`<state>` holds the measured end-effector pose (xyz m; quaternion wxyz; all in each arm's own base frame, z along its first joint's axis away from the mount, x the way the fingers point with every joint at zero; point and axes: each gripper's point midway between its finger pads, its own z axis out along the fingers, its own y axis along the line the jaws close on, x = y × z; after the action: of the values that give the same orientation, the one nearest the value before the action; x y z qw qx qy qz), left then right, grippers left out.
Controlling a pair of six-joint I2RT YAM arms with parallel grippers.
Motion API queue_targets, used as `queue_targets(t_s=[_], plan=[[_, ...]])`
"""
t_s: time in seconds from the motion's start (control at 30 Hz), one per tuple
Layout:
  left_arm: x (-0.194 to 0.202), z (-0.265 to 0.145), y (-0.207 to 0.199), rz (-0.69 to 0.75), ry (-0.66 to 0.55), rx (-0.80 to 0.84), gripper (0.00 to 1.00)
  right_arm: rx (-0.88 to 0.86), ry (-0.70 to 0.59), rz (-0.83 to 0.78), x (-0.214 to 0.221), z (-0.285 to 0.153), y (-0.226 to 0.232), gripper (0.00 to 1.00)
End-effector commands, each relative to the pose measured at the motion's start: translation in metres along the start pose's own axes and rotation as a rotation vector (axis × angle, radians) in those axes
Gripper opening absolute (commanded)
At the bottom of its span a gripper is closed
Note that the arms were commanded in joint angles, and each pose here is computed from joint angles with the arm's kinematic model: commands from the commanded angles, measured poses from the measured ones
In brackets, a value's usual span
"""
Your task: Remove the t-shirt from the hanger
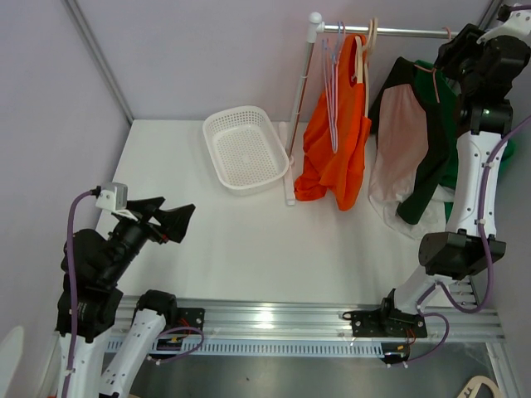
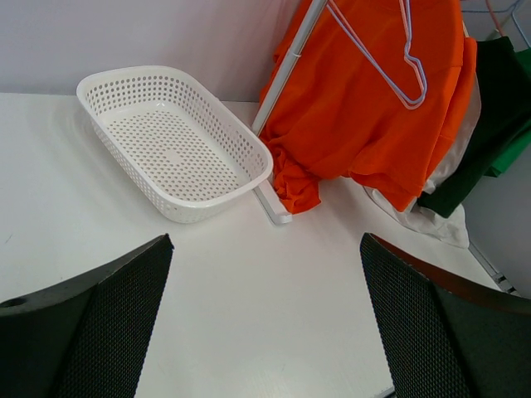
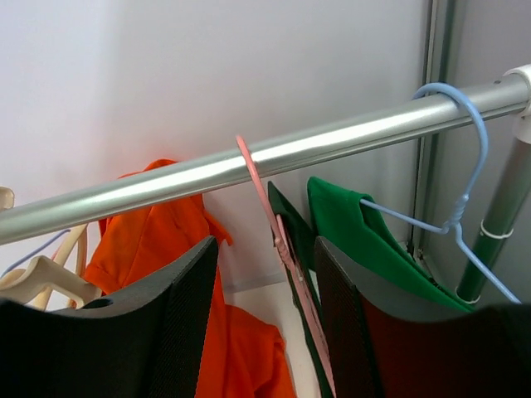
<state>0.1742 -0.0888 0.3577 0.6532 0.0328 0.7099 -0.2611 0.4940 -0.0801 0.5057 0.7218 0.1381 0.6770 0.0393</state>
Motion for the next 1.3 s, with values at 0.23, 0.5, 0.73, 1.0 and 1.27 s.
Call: queue_targets(t_s=[0.23,0.5,0.73,1.0,1.27], plan=[[-0.004,0.006,-0.003,0.011,-0.009,0.027,1.00,-0.035,0.072,0.027,0.028,0.031,-0.006,0.56],[-0.002,0.007,-0.003,0.009,-0.001,0.028,0.99,-0.043,0.135,0.040,0.055,0.046,-0.010,0.54],[0.000,0.008,-0.002,0.007,0.006,0.026,1.00,-0.030,0.145,0.032,0.058,0.046,-0.013,0.47],[-0.001,0.009,-0.002,0.005,0.004,0.028,0.99,-0.002,0.153,0.031,0.057,0.040,-0.015,0.35],[0.000,0.008,-0.003,0.006,0.006,0.030,0.99,-0.001,0.138,0.034,0.049,0.034,-0.010,0.00]])
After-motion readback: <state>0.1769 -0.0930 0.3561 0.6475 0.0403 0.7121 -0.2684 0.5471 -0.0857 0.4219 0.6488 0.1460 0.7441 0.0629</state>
